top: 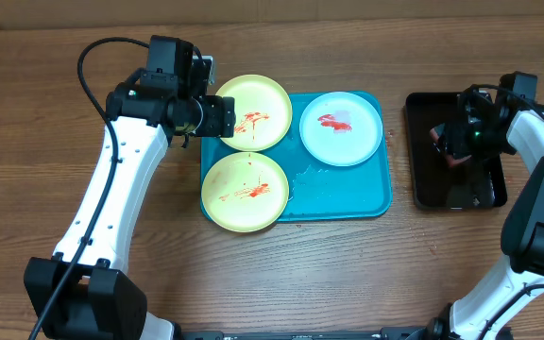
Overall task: Clean dirty plates on tray and stack at the side
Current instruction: 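Grasp the green-and-orange sponge with the right gripper and lift it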
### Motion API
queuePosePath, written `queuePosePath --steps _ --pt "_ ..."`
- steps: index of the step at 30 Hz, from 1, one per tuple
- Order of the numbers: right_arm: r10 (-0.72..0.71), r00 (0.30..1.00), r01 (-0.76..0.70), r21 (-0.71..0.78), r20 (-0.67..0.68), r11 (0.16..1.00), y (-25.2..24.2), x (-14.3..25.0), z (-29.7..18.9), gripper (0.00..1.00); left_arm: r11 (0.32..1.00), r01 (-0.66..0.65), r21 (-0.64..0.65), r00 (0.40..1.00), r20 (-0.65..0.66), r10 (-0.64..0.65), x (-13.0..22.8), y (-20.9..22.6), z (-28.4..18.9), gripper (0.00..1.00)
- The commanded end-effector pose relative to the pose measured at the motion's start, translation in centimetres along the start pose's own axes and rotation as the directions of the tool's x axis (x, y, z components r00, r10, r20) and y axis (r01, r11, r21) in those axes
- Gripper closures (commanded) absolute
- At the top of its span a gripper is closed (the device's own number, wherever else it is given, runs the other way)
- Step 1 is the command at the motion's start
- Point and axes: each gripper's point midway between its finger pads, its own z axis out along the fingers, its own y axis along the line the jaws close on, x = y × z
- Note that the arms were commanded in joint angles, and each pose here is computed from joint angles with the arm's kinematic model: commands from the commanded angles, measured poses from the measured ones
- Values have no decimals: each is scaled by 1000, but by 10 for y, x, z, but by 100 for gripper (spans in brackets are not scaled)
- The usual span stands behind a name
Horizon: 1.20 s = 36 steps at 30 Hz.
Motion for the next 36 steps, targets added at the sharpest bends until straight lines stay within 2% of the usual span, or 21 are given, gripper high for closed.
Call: queuePosePath --steps 1,4,8,18,21,23,25,26,31,36 --pt "11 1000 -11 5 0 1000 -1 2 4 49 1000 10 -7 1000 24 -10 -9 0 -3 15" --pt "57 998 -57 27 0 998 -5 2 4 60 1000 10 -7 1000 23 -10 -9 0 -3 15" --pt "113 994 -113 28 13 993 -6 -1 4 69 1000 11 -7 1000 23 -11 -9 0 -3 15" --pt "184 983 -184 25 -6 983 -3 4 5 71 999 37 -10 999 1 -37 -6 2 5 15" --pt "238 971 -238 25 -17 971 -2 7 5 74 999 40 -11 999 -6 -40 -5 2 8 22" --pt "264 964 -263 24 -28 964 -1 10 5 79 999 40 -10 999 -5 -40 -5 1 8 23" --pt "266 963 -266 24 -41 964 0 13 4 94 999 39 -9 999 1 -39 -7 1 8 24" --pt "276 960 -275 25 -47 961 0 14 4 96 999 38 -9 999 4 -38 -7 1 8 24" --pt "359 931 -358 30 -64 933 3 15 -4 96 998 55 -7 998 13 -55 -9 1 8 25" --pt "384 922 -384 6 -49 923 10 -1 -36 96 997 81 -3 996 27 -81 -13 0 8 28"
